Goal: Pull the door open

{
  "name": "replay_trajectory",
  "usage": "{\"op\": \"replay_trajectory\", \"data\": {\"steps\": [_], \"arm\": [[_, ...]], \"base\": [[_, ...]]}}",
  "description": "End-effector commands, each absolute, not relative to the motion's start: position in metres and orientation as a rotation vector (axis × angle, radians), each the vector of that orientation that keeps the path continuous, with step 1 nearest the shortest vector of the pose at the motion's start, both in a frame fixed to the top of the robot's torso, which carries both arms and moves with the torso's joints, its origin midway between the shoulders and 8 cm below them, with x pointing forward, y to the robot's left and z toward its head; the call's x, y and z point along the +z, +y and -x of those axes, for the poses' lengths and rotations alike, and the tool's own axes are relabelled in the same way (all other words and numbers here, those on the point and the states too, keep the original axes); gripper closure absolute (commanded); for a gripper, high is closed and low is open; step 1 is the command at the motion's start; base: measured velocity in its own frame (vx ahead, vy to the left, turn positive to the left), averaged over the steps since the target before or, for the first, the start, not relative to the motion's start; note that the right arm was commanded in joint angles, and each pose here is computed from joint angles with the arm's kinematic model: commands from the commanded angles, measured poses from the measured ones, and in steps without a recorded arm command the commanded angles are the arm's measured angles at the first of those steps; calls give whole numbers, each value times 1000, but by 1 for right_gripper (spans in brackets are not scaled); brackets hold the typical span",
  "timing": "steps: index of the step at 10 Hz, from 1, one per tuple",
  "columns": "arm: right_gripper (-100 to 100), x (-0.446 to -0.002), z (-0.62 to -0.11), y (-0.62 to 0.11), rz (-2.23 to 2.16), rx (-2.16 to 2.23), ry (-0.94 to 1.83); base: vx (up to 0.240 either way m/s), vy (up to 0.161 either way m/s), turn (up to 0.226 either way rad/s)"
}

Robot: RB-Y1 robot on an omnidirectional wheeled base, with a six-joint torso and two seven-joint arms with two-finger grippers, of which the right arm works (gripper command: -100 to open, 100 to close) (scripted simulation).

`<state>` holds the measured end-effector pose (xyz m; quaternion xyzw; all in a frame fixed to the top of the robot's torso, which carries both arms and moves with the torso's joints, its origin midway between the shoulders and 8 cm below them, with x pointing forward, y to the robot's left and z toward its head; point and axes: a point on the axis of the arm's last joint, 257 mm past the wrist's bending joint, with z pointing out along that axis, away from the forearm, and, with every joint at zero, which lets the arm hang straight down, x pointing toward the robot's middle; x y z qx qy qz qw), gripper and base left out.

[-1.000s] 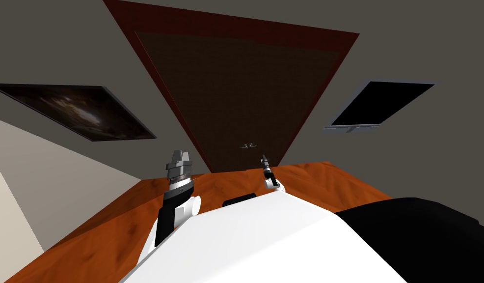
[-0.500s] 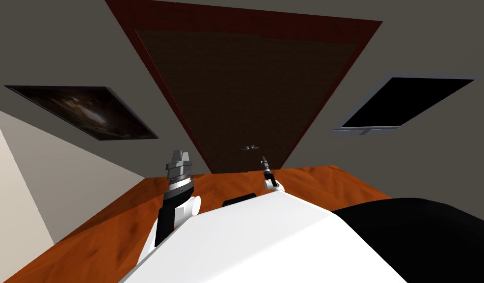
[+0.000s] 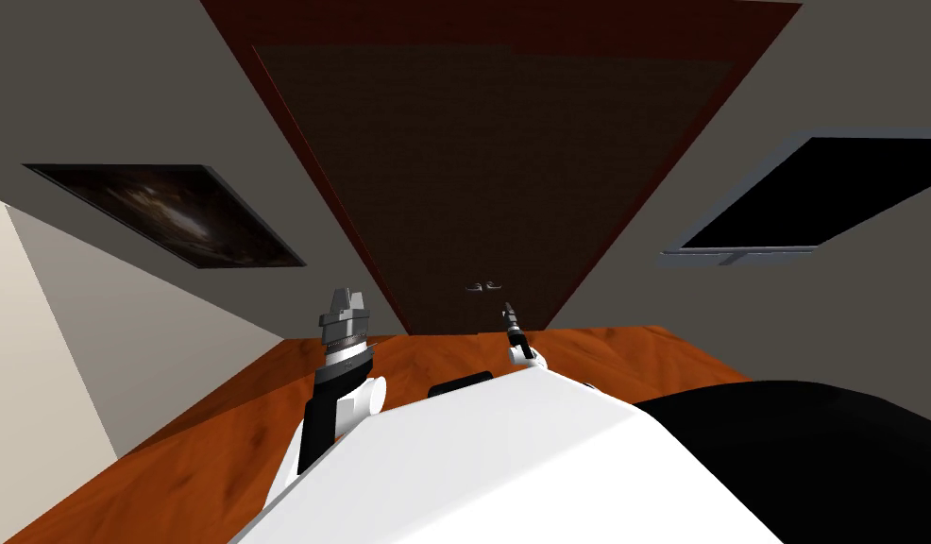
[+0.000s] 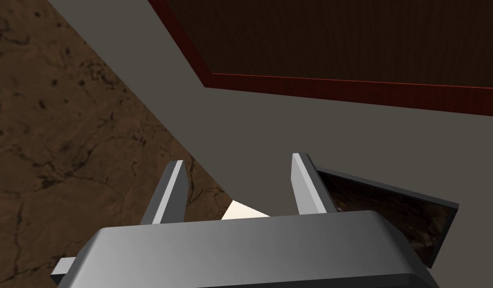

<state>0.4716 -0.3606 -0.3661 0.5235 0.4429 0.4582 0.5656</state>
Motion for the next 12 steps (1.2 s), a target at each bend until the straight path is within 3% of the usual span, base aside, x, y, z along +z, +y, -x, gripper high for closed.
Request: {"op": "replay_trajectory", "data": {"steps": [1,9,12], "arm": [[-100,-372,-471,-362,-1245,1073,1044],[-100,-389,-470,-366,-1293,1056,1054],[-100,-400,-443,-414,-1328,978,1034]], "base": [[79,-18,49],[70,-18,46],[18,27,-15]]}}
